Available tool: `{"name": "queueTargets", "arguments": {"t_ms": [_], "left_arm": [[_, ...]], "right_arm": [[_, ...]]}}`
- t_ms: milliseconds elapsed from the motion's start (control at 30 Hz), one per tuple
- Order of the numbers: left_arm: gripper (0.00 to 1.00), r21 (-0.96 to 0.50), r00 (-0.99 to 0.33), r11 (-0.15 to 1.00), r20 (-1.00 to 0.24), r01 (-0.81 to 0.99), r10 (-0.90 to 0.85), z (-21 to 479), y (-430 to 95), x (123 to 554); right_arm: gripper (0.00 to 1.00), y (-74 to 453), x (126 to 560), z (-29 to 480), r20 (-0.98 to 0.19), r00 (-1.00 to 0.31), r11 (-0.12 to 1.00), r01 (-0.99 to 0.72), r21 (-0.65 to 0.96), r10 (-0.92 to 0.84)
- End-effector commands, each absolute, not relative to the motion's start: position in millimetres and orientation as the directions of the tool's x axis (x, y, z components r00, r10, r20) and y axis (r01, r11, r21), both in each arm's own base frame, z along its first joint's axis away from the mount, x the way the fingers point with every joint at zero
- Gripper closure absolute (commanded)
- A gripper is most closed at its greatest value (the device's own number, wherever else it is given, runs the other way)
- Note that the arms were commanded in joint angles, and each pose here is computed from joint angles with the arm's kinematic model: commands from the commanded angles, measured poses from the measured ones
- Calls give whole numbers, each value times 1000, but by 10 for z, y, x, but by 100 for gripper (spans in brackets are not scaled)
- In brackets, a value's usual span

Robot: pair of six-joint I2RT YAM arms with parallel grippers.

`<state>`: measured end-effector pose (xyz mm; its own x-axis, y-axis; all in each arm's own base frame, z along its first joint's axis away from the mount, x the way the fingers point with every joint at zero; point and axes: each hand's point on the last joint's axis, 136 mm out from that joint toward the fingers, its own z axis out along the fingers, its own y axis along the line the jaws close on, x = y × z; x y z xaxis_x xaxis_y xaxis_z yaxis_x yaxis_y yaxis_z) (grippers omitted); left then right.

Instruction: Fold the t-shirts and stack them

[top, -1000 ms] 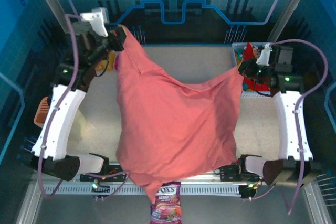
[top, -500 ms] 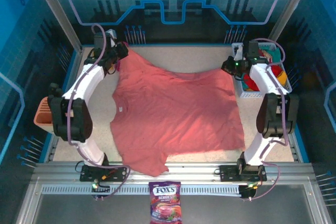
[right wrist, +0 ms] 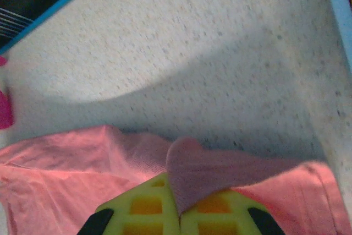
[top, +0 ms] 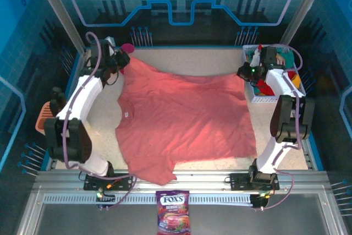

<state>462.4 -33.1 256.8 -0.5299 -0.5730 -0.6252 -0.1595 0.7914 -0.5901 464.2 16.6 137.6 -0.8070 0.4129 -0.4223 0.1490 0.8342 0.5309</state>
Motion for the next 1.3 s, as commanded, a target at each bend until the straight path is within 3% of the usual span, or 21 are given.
{"name": "queueTargets", "arguments": {"t_ms": [0, 267, 567, 967, 1267], "left_arm": [[100, -623, -568, 752, -546, -215, -615, 2478, -374, 4217], [100, -646, -616, 675, -381, -356, -690, 2119, -436, 3489], [100, -585, -637, 667, -304, -461, -708, 1776, -397, 2974], [100, -562, -643, 634, -219, -531, -733, 1405, -421, 2640], [100, -555, -636, 644, -246, -526, -732, 1705, -377, 2562]], "right_arm": [[100, 165, 4462, 1444, -421, -816, 841, 139, 523, 396], [100, 25, 4163, 1178, -309, -832, 815, 257, 519, 460], [100, -71, 3960, 1007, -247, -849, 837, 335, 432, 467], [100, -24, 3704, 790, -196, -869, 852, 360, 381, 455], [100, -144, 3620, 1052, -273, -828, 848, 380, 369, 490]]}}
